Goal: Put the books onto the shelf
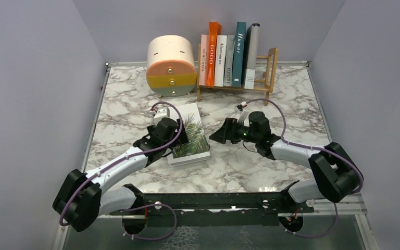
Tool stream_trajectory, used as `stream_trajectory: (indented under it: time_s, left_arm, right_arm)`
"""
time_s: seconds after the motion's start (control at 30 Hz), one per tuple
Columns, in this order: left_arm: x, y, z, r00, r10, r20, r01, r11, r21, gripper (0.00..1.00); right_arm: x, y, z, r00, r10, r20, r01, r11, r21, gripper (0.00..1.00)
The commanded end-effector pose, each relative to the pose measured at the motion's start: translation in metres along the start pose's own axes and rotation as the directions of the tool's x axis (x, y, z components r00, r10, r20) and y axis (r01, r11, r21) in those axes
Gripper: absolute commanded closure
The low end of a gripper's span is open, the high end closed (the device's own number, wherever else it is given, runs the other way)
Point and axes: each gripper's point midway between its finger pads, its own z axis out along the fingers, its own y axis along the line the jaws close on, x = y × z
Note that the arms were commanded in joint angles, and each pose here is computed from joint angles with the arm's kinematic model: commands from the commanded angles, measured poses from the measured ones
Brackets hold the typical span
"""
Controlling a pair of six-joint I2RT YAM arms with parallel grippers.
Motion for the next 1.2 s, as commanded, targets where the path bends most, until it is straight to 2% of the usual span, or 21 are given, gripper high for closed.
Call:
stream_trajectory:
  time_s: [0.0, 0.33, 0.87, 1.17]
  left_arm:
    - [0.002, -0.015, 0.003, 1.0, -0.002, -0.013, 0.002, 1.0, 0.031, 0.01]
    - [0.002, -0.031, 0.008, 1.0, 0.011, -0.018, -0.01, 0.999, 0.052, 0.01]
    - [0.005, -0.062, 0.022, 0.998, 0.041, -0.037, -0.037, 0.995, 0.096, 0.01]
    - [0.009, -0.09, 0.03, 0.999, 0.044, -0.03, -0.038, 0.985, 0.171, 0.01]
  right_arm:
    - [0.007, 0.015, 0.007, 1.0, 0.024, -0.019, -0.026, 0.993, -0.115, 0.08]
    - [0.029, 0.007, 0.019, 0.994, 0.072, -0.087, -0.086, 0.983, -0.164, 0.07]
    - [0.04, 0.006, 0.03, 0.986, 0.11, -0.125, -0.137, 0.964, -0.227, 0.07]
    - [0.039, 0.005, 0.036, 0.986, 0.116, -0.12, -0.143, 0.959, -0.244, 0.09]
